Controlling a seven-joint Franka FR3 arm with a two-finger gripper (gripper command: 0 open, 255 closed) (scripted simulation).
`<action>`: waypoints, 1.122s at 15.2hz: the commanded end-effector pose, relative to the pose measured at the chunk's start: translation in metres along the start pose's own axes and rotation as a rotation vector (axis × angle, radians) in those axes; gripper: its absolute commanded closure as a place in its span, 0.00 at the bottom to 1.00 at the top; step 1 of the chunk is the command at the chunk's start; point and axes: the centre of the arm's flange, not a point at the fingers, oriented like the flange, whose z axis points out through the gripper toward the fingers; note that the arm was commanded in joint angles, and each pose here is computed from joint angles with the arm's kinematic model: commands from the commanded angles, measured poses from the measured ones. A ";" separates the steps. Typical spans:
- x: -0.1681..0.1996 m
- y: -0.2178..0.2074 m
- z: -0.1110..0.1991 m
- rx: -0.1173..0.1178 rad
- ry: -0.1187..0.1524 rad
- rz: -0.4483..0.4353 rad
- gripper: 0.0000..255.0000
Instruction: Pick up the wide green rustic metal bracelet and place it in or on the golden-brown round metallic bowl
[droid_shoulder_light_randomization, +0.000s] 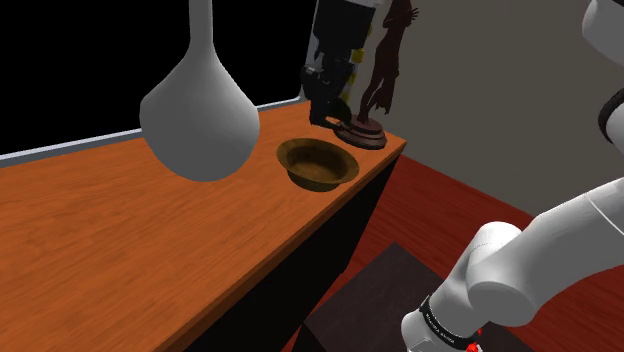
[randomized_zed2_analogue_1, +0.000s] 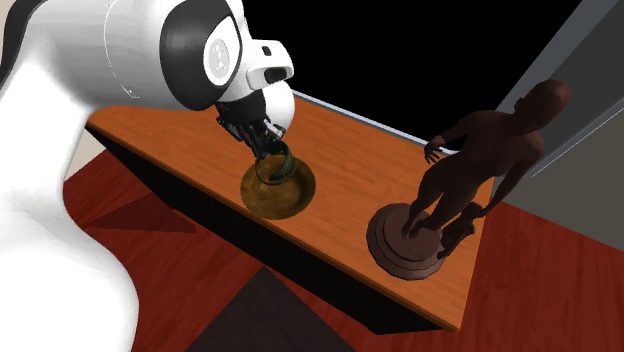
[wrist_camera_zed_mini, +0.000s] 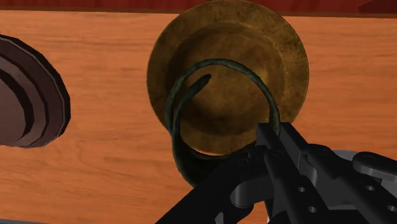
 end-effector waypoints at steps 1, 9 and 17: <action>-0.007 -0.004 0.009 0.000 -0.001 0.001 1.00; -0.009 -0.007 0.051 0.000 -0.001 0.001 1.00; -0.010 -0.008 0.069 0.000 -0.001 0.001 1.00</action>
